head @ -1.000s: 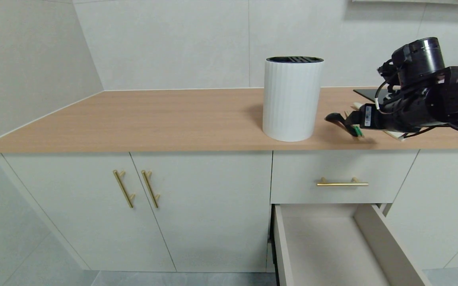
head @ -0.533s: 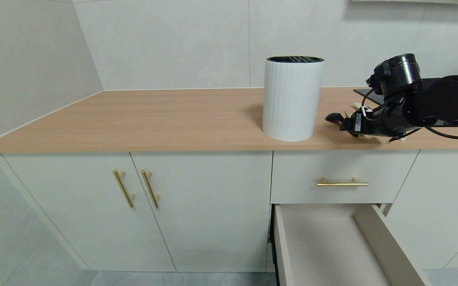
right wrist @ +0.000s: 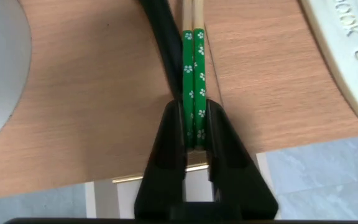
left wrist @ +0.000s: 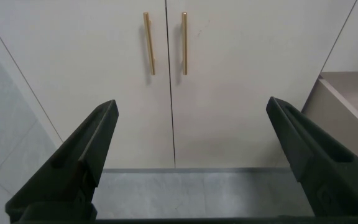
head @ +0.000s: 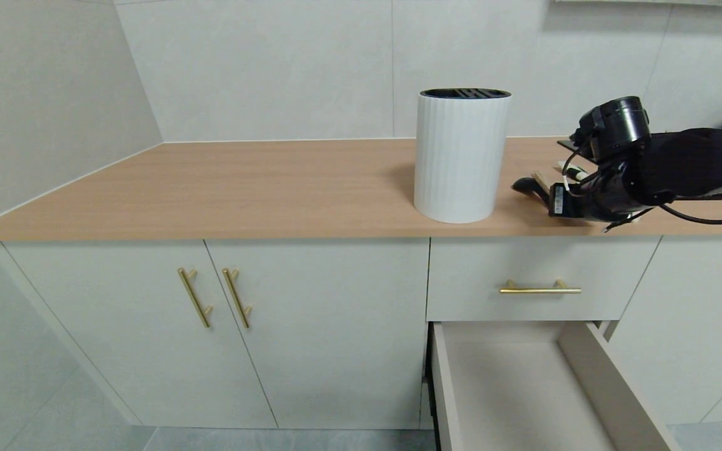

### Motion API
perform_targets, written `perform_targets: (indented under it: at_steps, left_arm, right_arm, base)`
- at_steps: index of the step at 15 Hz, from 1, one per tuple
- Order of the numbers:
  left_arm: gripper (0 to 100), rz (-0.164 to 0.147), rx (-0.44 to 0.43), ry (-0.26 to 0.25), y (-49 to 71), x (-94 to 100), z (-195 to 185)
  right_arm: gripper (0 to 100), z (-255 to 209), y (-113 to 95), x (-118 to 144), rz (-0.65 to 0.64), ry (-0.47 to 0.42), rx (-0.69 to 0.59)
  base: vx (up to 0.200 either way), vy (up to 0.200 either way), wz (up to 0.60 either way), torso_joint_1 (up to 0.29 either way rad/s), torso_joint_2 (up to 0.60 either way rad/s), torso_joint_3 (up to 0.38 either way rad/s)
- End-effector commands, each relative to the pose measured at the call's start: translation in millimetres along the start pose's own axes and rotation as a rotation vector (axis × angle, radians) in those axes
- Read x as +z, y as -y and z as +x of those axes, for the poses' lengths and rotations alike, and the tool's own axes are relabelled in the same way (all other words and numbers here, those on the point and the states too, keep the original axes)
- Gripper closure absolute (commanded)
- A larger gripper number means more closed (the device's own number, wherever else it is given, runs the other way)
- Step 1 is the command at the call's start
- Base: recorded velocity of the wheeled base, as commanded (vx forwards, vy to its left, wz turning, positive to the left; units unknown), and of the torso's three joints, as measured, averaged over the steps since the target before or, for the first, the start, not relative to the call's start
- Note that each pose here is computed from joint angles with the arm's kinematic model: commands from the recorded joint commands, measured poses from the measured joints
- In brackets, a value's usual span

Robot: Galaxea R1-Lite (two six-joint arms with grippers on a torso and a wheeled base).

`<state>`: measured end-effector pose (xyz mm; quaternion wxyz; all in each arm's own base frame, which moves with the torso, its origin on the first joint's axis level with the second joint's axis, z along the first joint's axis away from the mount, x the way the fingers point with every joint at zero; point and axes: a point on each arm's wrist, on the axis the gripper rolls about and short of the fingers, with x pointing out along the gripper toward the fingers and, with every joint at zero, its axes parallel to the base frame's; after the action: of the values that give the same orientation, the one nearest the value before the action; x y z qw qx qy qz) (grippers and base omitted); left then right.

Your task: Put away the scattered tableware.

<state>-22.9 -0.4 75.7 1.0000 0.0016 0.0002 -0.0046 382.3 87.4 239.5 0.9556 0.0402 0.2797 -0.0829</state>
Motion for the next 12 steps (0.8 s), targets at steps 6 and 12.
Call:
perform_targets:
  at_steps: [6,12]
  left_arm:
    - [0,0.0,0.001,-0.003,0.0,-0.3,0.2]
    - [0,0.0,0.0,-0.001,0.0,0.1,0.1]
  right_arm:
    - [100,-33.2,9.7,6.4,0.044,0.036,0.013]
    - [100,-145.1,47.0,-17.0,0.106,0.064,0.224]
  base:
    - [0.0,0.0,0.0,0.0,0.0,0.0]
    - [0.0,0.0,0.0,0.0,0.0,0.0]
